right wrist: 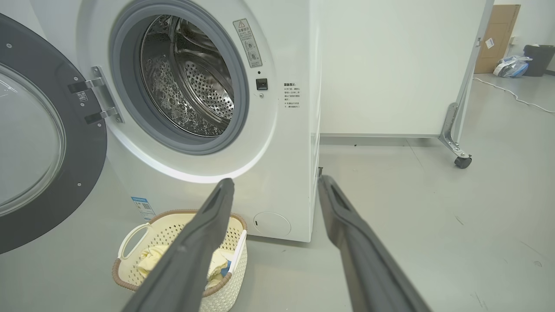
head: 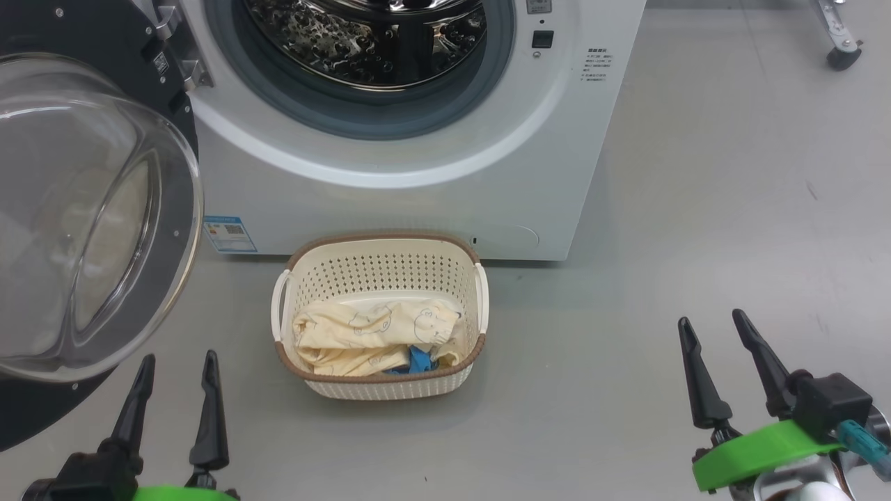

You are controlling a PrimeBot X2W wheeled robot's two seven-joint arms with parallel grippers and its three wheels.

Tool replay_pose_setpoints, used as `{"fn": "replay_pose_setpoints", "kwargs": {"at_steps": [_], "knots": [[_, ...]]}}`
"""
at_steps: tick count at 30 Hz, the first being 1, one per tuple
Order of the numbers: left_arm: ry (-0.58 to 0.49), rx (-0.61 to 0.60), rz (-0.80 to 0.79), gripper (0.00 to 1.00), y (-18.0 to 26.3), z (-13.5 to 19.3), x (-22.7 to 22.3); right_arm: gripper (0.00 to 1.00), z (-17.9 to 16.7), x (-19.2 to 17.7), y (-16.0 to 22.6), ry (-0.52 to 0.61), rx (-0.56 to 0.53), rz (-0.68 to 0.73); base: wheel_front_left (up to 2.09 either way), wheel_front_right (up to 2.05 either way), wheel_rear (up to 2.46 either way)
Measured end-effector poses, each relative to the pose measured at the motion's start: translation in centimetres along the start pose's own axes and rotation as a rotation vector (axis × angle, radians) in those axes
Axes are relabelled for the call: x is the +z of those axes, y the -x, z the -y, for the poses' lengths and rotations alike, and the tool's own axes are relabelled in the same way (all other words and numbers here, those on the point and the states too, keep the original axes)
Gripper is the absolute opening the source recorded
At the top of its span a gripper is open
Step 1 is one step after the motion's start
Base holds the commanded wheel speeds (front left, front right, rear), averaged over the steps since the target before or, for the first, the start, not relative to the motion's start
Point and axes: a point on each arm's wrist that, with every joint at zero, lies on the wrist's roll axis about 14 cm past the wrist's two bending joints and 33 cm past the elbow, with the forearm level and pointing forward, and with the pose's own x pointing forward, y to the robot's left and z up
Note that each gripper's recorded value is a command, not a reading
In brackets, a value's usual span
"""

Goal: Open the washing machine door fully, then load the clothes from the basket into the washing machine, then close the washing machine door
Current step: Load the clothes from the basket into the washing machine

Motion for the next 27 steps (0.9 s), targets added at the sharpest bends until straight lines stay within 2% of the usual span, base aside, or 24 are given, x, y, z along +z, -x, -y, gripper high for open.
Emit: {"fn": "replay_pose_setpoints", "kwargs": {"at_steps": [14, 20, 27], "knots": [[-0.011, 0.005, -0.006, 1.00, 0.06, -0.20, -0.12, 1.00, -0.16, -0.35, -0.10, -0.002, 0.006, -0.010, 0.22, -0.13, -0.09], [-0.015, 0.012, -0.012, 1.00, 0.15, -0.47, -0.30, 1.00, -0.35, -0.47, -0.23, -0.003, 0.012, -0.013, 1.31, -1.15, -0.16], [-0.016, 0.023, -0.021, 1.00, 0.17, -0.74, -0.56, 1.00, -0.46, -0.74, -0.39, -0.005, 0.016, -0.021, 2.14, -1.68, -0.46]]}}
